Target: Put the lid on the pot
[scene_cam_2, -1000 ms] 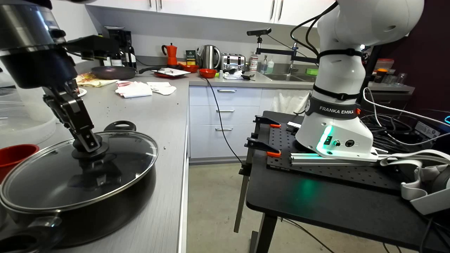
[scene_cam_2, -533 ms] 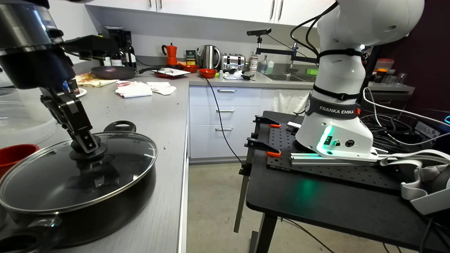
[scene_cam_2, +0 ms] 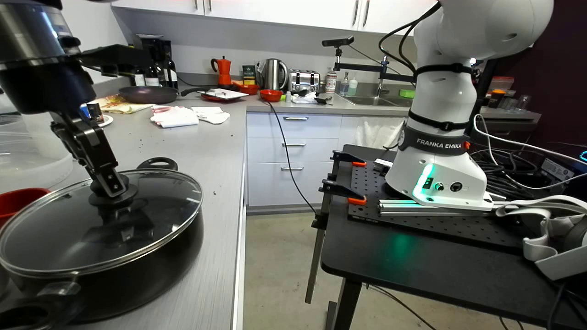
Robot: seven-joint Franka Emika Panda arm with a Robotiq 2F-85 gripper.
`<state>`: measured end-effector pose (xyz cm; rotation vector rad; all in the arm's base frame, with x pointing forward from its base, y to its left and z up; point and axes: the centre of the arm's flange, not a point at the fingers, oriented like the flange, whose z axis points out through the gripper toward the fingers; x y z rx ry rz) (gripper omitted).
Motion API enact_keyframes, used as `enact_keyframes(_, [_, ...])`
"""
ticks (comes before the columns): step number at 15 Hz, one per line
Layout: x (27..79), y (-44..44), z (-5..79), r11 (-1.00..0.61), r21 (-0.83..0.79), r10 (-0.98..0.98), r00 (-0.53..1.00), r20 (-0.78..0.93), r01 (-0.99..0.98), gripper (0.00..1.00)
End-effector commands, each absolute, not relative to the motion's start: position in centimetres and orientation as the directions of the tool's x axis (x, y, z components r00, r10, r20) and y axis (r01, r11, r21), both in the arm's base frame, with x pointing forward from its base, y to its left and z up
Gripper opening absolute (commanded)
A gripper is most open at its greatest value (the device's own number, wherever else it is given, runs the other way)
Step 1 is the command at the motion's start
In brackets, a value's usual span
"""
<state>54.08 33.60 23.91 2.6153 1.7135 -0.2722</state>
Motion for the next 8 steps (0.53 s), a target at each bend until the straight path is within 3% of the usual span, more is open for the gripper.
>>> enact_keyframes(1, [55.16, 33.77, 25.08, -0.388, -0.085, 0.915, 0.373, -0.152, 0.918, 0.25])
enact_keyframes(8, [55.57, 33.63, 24.63, -0.391, -0.095, 0.914, 0.374, -0.155, 0.916, 0.25])
